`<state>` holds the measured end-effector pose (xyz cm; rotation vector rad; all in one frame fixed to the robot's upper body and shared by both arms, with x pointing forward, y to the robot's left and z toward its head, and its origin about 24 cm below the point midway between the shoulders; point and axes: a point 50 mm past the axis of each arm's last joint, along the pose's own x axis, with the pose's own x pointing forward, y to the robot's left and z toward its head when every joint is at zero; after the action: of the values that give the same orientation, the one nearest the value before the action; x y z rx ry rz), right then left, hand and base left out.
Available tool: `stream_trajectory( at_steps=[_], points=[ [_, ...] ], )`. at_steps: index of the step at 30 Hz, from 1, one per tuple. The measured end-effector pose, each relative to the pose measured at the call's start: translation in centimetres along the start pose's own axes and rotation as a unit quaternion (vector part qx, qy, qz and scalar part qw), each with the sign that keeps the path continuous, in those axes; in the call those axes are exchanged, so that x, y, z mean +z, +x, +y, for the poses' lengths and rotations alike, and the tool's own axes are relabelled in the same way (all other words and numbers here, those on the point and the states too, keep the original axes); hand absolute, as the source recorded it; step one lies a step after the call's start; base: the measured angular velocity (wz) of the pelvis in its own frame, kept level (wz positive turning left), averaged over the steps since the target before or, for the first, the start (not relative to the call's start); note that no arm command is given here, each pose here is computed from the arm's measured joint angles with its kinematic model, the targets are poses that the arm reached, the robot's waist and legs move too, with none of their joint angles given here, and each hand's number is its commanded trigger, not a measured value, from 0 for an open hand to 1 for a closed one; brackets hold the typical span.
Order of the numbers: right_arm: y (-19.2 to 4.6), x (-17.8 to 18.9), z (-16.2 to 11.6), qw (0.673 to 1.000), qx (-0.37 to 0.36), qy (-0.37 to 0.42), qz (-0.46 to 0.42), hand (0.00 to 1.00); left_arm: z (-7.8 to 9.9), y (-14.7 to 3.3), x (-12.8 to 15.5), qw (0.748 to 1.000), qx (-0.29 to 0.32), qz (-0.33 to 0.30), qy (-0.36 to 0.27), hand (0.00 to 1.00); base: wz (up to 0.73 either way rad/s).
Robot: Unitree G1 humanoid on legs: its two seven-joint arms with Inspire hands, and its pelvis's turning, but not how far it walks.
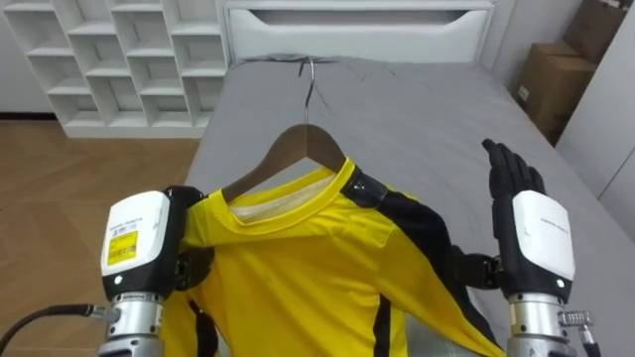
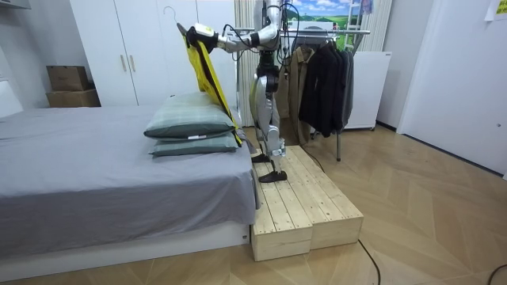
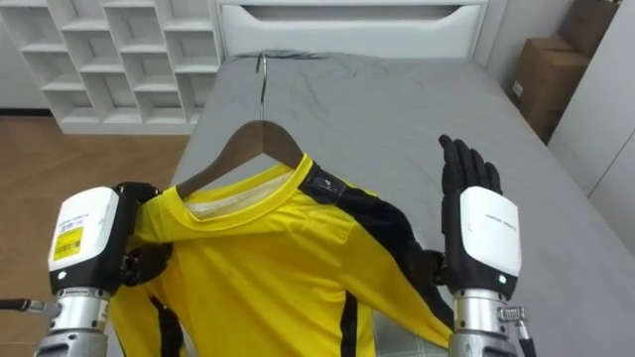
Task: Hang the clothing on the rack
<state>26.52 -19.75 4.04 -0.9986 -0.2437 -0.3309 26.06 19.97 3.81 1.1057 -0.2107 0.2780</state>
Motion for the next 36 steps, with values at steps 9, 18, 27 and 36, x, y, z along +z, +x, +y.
stream_trajectory(
  at_steps=[9, 18, 27, 36],
  points=[
    [0.5, 0.7, 0.0, 1.0, -0.003, 0.008, -0.013, 0.0, 0.1, 0.1, 0.5, 1.0, 0.003, -0.01, -0.004, 1.0, 0.0],
    [0.8, 1.3, 0.5, 0.999, 0.023, 0.026, -0.018, 0.0, -0.1, 0.1, 1.2, 1.0, -0.008, -0.021, -0.014, 1.0, -0.02],
    [0.5, 3.1, 1.6, 0.991, 0.102, 0.077, -0.035, 0.0, -0.2, 0.1, 1.5, 0.999, -0.015, -0.023, -0.019, 1.0, 0.0],
    [-0.3, 3.9, 3.0, 0.979, 0.17, 0.109, -0.038, 0.0, -0.3, 0.1, 1.6, 0.999, -0.018, -0.023, -0.019, 1.0, 0.0]
  ],
)
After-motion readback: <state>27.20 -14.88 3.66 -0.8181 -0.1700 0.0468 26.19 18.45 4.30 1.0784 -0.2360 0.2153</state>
